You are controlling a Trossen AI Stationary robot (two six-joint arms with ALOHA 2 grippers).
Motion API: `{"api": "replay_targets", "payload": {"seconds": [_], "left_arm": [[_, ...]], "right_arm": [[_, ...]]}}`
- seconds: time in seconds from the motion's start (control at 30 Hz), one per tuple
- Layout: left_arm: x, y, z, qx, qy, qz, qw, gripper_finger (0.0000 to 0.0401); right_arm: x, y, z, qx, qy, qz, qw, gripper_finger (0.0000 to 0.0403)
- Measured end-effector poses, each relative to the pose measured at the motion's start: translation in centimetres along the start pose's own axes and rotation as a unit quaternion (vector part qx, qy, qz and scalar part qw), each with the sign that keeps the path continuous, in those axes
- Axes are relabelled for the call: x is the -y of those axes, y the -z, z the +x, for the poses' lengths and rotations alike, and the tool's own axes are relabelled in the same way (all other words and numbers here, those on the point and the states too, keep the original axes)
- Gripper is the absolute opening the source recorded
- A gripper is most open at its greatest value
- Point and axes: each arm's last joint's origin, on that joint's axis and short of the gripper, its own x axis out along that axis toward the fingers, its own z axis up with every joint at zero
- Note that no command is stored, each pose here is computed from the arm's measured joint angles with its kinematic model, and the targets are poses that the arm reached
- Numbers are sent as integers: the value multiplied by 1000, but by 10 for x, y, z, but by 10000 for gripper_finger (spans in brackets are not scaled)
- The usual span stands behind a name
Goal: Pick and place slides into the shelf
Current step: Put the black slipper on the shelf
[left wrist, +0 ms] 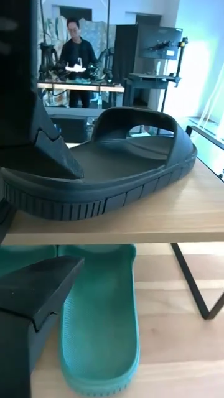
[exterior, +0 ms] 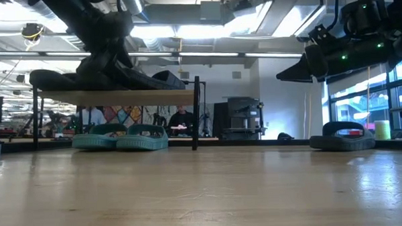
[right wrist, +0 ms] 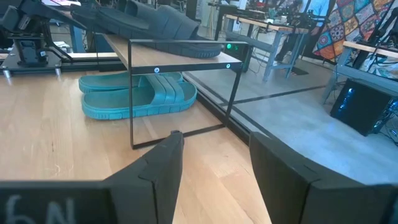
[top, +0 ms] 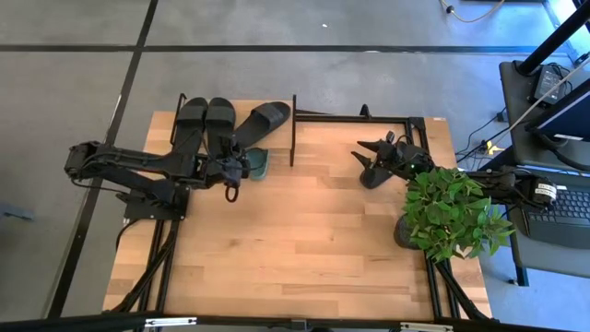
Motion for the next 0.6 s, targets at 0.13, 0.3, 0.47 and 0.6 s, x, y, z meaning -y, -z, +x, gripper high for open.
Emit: {"api": "replay_targets", "payload": {"seconds": [0.13, 0.3, 0.47, 0.6], "left_arm": [[-3, 2, 4, -11, -4, -2, 1000, 205], [-8, 7, 10, -29, -10, -12, 999, 205], [-10, 8, 13, -28, 0, -16, 999, 205], [-10, 6, 14, -7, 23, -25, 999, 205]], "right_arm": [[0, 0, 0, 0, 0, 0, 1000, 186], [0, 0, 0, -1, 0, 0, 1000, 186], [0, 0, 0, -1, 0, -2, 1000, 186], [0, 0, 0, -2, 0, -2, 1000, 186]]}}
